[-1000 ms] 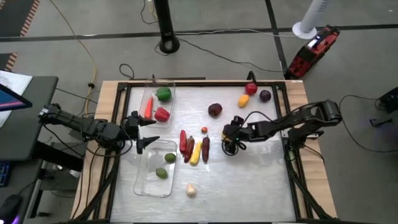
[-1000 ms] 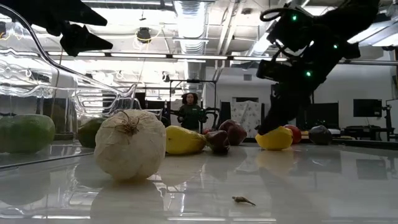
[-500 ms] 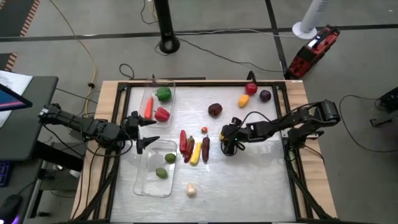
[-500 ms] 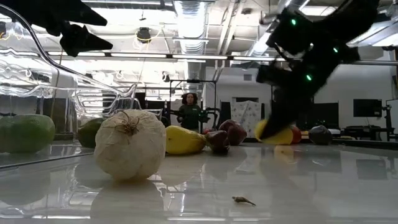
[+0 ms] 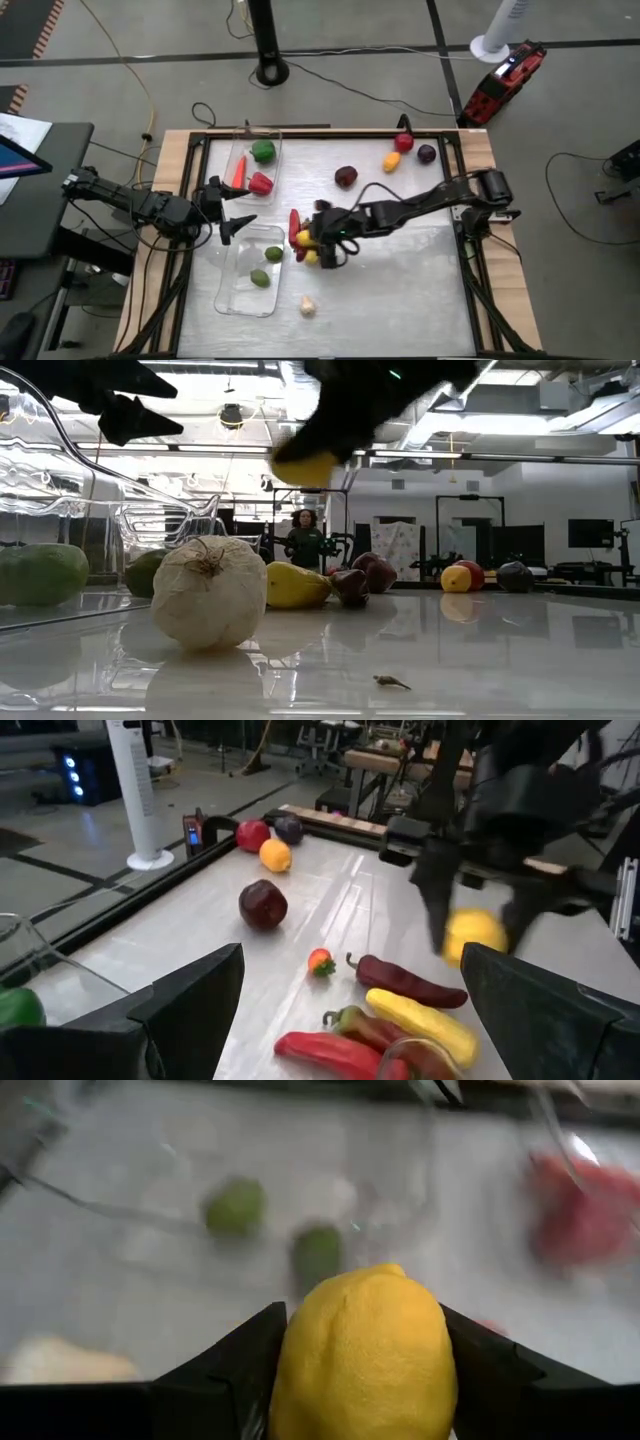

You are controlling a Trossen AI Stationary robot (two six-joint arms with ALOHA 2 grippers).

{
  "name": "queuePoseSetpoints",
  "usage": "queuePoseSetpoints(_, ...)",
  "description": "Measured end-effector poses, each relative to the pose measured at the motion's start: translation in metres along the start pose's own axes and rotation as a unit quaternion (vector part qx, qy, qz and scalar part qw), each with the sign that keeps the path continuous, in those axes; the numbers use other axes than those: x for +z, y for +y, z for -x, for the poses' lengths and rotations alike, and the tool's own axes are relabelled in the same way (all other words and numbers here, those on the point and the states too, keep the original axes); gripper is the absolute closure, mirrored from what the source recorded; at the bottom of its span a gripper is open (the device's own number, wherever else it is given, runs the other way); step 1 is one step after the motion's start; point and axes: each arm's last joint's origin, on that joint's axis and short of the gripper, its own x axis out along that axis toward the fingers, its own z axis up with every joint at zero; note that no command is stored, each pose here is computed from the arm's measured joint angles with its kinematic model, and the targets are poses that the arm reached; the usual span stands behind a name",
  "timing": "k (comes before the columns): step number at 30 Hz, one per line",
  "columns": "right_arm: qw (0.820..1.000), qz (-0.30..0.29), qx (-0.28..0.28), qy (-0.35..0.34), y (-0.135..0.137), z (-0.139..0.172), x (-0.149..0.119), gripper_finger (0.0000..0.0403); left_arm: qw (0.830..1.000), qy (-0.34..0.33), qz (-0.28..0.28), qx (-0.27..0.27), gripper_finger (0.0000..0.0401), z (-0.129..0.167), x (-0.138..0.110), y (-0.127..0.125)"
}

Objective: Sort produce into baskets
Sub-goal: Put the bottom yellow lime into the bottom transparent bin, then put the corn into the top transparent bin

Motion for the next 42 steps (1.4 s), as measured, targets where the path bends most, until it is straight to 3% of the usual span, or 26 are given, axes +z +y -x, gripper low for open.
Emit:
queuePoseSetpoints(4, 0.998, 0.041, 0.042, -0.026, 0.003, -0.027, 0.024, 0.0154, 1.0, 0.003, -0.001, 0.001, 0.004, 0.0, -0.001, 0.0)
queuePoseSetpoints(12, 0.994, 0.093, 0.049, -0.029, 0.002, -0.078, 0.041, 0.0138, 1.0, 0.004, 0.0, 0.001, 0.004, 0.0, -0.001, 0.0)
queuePoseSetpoints(21, 0.994, 0.096, 0.056, -0.001, -0.007, -0.068, 0.053, 0.0055, 1.0, 0.019, -0.006, 0.004, 0.004, 0.0, -0.004, 0.001)
queuePoseSetpoints(25, 0.993, 0.096, 0.06, 0.02, -0.006, -0.06, 0.053, 0.0041, 1.0, 0.021, 0.006, 0.001, 0.004, 0.0, -0.004, 0.001)
queuePoseSetpoints(32, 0.983, 0.061, 0.07, 0.158, -0.007, -0.048, 0.028, 0.0059, 0.999, 0.039, 0.006, -0.013, 0.004, 0.0, -0.008, 0.001)
queuePoseSetpoints(38, 0.974, 0.058, 0.039, 0.214, 0.002, -0.051, -0.008, 0.0078, 0.999, 0.044, 0.007, -0.012, 0.004, 0.0, -0.008, 0.001)
queuePoseSetpoints(42, 0.97, 0.102, 0.056, 0.214, 0.015, -0.046, -0.02, 0.0083, 0.999, 0.044, 0.01, -0.012, 0.004, 0.0, -0.009, 0.001)
